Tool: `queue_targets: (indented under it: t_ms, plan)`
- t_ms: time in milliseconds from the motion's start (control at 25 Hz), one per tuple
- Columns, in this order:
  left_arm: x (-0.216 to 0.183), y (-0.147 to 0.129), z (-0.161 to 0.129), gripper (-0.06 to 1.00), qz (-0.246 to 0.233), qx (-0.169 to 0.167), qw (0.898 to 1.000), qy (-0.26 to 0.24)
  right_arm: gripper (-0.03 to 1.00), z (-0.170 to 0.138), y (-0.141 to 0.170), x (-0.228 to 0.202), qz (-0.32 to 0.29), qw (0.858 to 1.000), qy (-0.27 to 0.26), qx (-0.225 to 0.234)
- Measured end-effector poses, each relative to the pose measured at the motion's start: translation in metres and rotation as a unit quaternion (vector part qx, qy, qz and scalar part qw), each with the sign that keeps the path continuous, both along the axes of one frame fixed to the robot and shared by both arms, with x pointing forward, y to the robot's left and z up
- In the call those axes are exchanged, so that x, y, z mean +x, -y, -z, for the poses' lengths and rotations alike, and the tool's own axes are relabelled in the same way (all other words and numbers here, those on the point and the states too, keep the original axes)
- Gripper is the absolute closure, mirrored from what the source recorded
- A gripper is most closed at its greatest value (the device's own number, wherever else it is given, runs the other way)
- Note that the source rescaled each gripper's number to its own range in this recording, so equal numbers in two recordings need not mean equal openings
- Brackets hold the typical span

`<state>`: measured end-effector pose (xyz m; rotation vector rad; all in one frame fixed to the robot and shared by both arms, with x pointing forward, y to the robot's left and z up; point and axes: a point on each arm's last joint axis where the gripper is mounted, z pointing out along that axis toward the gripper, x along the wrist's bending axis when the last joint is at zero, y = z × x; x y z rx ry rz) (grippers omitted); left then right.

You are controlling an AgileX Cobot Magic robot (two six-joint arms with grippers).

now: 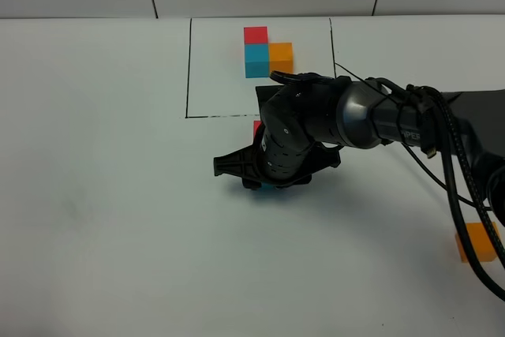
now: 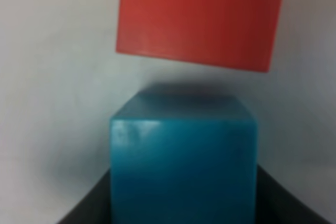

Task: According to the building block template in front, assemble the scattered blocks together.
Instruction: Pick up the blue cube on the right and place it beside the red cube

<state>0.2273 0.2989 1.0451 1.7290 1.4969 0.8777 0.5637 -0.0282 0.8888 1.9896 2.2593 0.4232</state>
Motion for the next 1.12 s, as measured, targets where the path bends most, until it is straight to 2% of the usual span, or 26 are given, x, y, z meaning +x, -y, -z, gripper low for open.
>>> queue_targets:
  t_ms: [1120]
  plan:
    - [0.0000,0.0000,0.0000,0.27,0.000,0.000,1.000,0.000,0.95,0.0031,0.0002,0.0030,-0.010,1.000,0.015,-0.006]
